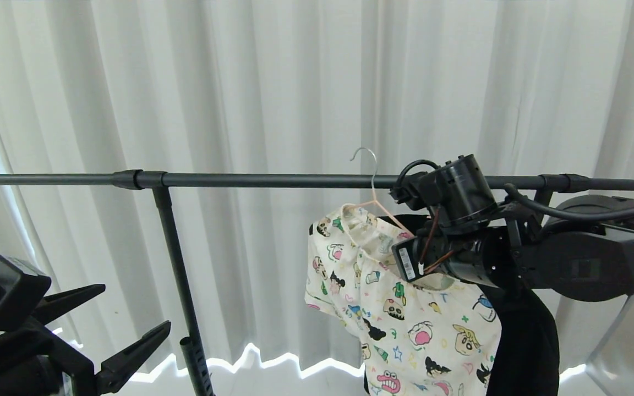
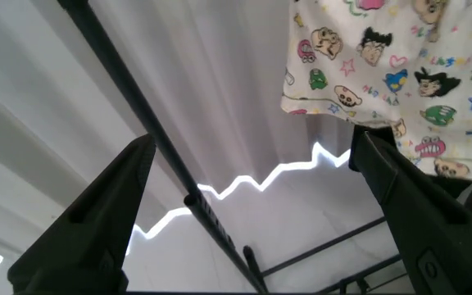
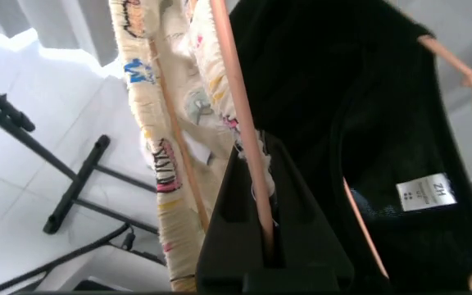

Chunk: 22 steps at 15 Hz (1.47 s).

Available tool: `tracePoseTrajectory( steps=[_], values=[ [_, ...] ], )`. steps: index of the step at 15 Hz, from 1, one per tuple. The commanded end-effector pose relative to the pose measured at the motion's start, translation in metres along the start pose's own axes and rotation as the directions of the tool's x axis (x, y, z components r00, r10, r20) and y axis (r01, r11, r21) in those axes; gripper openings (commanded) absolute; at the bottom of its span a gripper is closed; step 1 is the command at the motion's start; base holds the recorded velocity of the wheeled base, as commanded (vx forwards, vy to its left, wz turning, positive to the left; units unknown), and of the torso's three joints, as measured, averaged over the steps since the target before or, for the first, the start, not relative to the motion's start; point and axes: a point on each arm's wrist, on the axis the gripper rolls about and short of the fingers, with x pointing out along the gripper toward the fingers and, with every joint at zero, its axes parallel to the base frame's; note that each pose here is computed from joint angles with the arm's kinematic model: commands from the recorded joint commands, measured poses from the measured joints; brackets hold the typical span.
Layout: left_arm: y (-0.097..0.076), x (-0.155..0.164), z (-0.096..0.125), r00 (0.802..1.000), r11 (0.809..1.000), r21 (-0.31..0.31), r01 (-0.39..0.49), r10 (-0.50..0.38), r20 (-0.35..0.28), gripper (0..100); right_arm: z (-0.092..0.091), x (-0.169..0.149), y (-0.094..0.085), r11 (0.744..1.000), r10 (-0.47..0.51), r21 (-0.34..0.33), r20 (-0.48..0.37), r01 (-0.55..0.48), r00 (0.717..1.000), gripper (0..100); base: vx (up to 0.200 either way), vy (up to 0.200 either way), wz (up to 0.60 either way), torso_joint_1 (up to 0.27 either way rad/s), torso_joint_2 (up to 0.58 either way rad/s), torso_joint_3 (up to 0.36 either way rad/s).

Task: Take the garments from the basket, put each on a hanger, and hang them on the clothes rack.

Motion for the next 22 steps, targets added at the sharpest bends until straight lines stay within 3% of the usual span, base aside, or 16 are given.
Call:
tracePoseTrajectory(
  steps=[1, 11, 12, 15, 18, 21, 22],
  values=[
    [0.0, 0.0, 0.0, 1.0, 1.0, 0.003, 0.003, -0.003, 0.002, 100, -0.003, 0.01, -0.002, 1.0, -0.017, 0.0, -0.022, 0.017, 1.0, 0, 0.0, 0.0, 0.0, 0.0, 0.0, 0.0],
    [-0.001, 0.0, 0.0, 1.0, 1.0, 0.002, 0.004, -0.004, -0.001, 100, -0.009, 0.017, 0.009, 1.0, -0.005, -0.023, -0.047, 0.004, 0.999, 0, 0.0, 0.0, 0.0, 0.0, 0.0, 0.0],
    [-0.001, 0.0, 0.0, 1.0, 1.0, 0.002, 0.004, -0.004, -0.001, 100, -0.009, 0.016, 0.009, 1.0, -0.003, -0.019, -0.046, 0.003, 0.999, 100, 0.0, 0.0, 0.0, 0.0, 0.0, 0.0],
    [-0.001, -0.001, 0.0, 1.0, 1.0, 0.003, 0.003, -0.003, 0.007, 100, -0.01, -0.007, 0.017, 0.999, 0.043, 0.006, -0.017, -0.043, 0.999, 100, 0.0, 0.0, 0.0, 0.0, 0.0, 0.0],
    [-0.001, -0.002, 0.0, 1.0, 1.0, 0.0, 0.002, -0.002, 0.007, 100, -0.001, -0.049, 0.022, 0.989, 0.117, 0.084, 0.065, -0.123, 0.991, 100, 0.0, 0.0, 0.0, 0.0, 0.0, 0.0],
    [0.0, -0.002, 0.0, 1.0, 1.0, 0.002, 0.0, 0.0, 0.008, 100, 0.003, -0.072, 0.01, 0.987, 0.12, 0.094, 0.11, -0.131, 0.987, 100, 0.0, 0.0, 0.0, 0.0, 0.0, 0.0],
    [0.0, -0.001, 0.001, 1.0, 1.0, 0.0, -0.007, 0.007, 0.006, 100, 0.0, -0.083, -0.009, 0.995, 0.04, 0.081, 0.107, -0.049, 0.993, 100, 0.0, 0.0, 0.0, 0.0, 0.0, 0.0]
  ],
)
